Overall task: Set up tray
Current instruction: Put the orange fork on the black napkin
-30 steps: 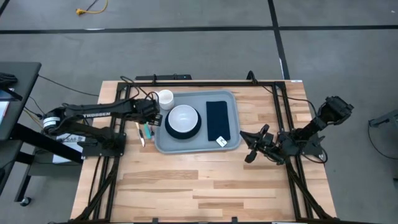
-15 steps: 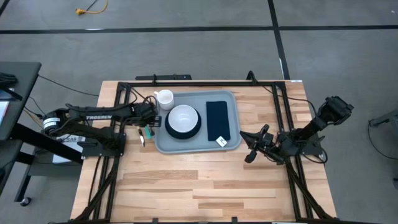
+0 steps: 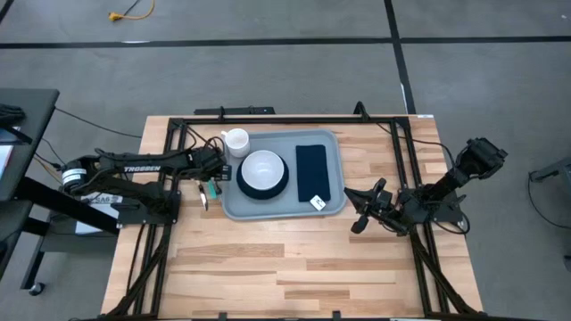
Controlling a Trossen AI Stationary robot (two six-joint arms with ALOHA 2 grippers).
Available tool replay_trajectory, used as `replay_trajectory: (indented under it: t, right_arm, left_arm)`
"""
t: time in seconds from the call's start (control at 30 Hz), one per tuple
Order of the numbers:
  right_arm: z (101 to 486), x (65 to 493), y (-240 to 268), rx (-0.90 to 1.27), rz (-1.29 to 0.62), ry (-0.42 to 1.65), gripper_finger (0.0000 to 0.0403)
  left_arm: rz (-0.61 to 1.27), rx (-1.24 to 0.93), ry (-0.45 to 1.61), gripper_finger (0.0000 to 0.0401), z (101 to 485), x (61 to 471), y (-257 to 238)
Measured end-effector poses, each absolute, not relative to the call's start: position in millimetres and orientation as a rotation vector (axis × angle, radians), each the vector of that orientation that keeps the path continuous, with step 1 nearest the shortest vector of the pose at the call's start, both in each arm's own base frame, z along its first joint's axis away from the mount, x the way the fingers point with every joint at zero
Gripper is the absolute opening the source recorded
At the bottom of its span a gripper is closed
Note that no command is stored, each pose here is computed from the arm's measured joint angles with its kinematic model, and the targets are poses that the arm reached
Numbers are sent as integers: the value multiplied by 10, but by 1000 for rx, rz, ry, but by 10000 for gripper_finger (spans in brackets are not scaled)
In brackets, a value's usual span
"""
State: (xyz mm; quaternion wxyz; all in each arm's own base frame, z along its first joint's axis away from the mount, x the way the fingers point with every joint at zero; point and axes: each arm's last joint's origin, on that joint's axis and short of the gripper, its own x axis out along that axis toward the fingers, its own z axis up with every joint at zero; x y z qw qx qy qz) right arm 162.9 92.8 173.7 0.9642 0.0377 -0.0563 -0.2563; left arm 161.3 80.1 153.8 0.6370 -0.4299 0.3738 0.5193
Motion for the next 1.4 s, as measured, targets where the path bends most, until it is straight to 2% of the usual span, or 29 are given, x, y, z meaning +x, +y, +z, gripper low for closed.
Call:
replay_trajectory:
  t: [0.4, 0.73, 0.83, 1.1, 1.23, 1.4]
  right_arm:
    - [1734, 1629, 929, 73, -519, -111, 5]
    - [1729, 1631, 929, 66, -519, -107, 5]
    - [1728, 1631, 929, 66, -519, -107, 5]
    - [1728, 1631, 929, 66, -519, -107, 5]
    - [1728, 1631, 929, 66, -519, -107, 5]
    - [1728, 1631, 929, 66, -519, -107, 5]
  left_arm:
    - [1207, -950, 998, 167, 1248, 1739, 878]
    - [1202, -902, 1026, 163, 1257, 1775, 898]
    - [1183, -868, 1034, 140, 1256, 1786, 886]
    - [1194, -777, 1004, 26, 1256, 1836, 828]
    - [1203, -750, 993, 24, 1258, 1845, 814]
    - [1229, -753, 966, 47, 1259, 1855, 795]
